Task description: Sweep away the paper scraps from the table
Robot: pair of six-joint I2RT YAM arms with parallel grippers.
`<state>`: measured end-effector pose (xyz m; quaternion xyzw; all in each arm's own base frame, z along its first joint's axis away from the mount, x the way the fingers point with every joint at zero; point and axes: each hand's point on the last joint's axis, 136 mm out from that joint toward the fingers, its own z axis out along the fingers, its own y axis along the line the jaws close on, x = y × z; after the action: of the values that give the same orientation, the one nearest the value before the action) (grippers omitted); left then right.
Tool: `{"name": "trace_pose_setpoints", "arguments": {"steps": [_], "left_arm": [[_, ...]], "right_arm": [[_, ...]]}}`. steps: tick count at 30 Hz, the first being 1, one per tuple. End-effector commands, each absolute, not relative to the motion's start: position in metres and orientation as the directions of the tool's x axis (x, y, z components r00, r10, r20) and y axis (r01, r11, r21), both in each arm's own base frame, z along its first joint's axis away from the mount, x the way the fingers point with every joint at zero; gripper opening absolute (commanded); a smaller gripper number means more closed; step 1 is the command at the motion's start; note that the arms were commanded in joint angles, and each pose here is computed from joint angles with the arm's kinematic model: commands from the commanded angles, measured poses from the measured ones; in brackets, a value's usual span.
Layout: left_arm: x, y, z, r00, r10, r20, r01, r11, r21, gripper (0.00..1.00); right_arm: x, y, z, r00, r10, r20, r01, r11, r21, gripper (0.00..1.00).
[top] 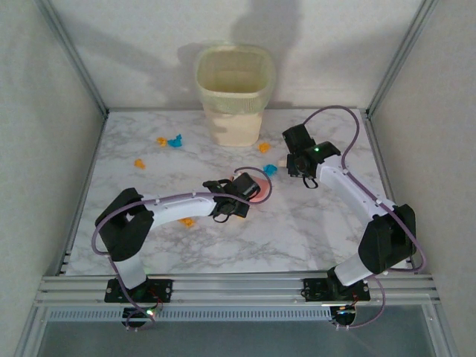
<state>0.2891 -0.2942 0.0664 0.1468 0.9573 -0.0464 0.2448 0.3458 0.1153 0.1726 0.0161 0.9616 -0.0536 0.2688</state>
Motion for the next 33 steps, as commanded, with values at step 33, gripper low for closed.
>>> {"name": "trace_pose_setpoints", "arguments": {"steps": [33], "left_arm": [[0.294,-0.279,0.053,-0.838,0.292,-0.461,0.289,0.954,0.08,0.0]], "right_arm": [[0.373,0.103,0.251,-0.596,0.137,-0.791,0.205,0.979,0.014,0.0]]}}
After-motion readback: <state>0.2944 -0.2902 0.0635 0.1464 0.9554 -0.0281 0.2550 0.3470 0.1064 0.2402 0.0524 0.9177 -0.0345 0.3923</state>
